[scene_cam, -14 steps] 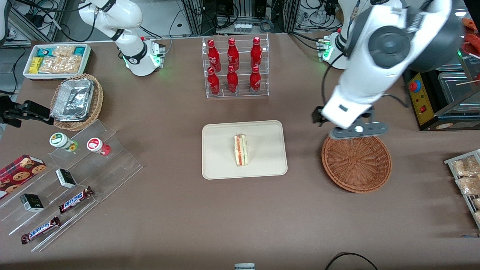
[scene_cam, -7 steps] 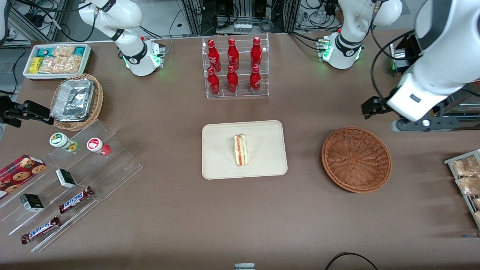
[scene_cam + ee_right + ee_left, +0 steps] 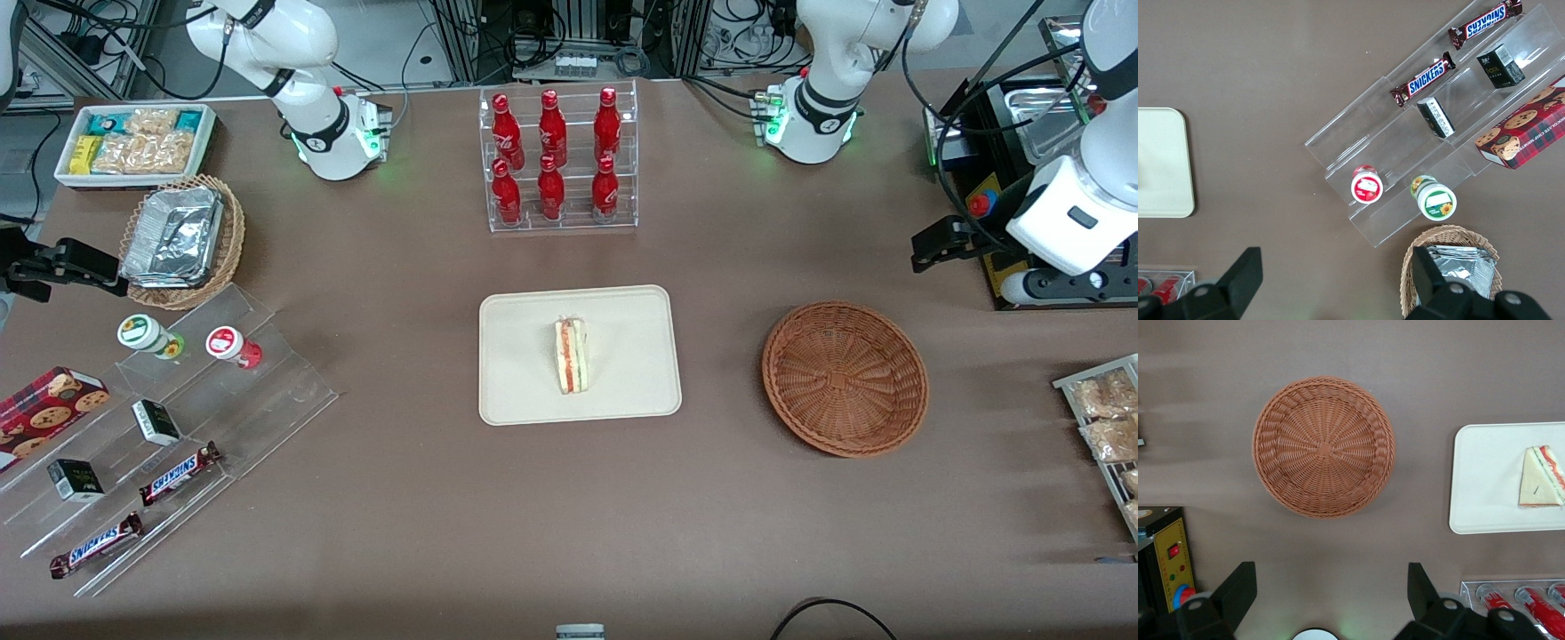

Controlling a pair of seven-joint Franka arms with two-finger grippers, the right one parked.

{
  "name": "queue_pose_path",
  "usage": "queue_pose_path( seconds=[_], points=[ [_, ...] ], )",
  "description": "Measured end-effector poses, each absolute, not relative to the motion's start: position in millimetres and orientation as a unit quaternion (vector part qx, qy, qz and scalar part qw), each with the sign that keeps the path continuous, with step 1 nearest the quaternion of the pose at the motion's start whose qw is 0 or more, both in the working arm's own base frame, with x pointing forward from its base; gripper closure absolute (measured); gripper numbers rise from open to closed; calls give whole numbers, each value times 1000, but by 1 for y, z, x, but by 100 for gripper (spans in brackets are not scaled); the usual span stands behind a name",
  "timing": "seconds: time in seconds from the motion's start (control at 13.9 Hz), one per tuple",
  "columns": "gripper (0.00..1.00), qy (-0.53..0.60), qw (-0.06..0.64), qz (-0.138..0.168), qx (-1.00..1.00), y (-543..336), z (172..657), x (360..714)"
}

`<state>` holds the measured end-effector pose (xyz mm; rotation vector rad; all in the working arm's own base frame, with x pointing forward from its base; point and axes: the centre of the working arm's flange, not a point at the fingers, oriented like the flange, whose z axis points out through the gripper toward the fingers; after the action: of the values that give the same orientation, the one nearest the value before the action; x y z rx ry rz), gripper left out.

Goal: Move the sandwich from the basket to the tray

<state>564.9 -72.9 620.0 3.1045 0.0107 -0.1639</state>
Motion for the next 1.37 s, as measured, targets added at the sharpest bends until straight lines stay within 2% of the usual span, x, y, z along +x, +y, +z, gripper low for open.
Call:
queue_pose_path(
  seconds=[0.72,1.37],
  points=[
    [0,3,25,-60,998,-64,622,542],
    [0,-5,-12,-53,999,-66,627,530]
  ],
)
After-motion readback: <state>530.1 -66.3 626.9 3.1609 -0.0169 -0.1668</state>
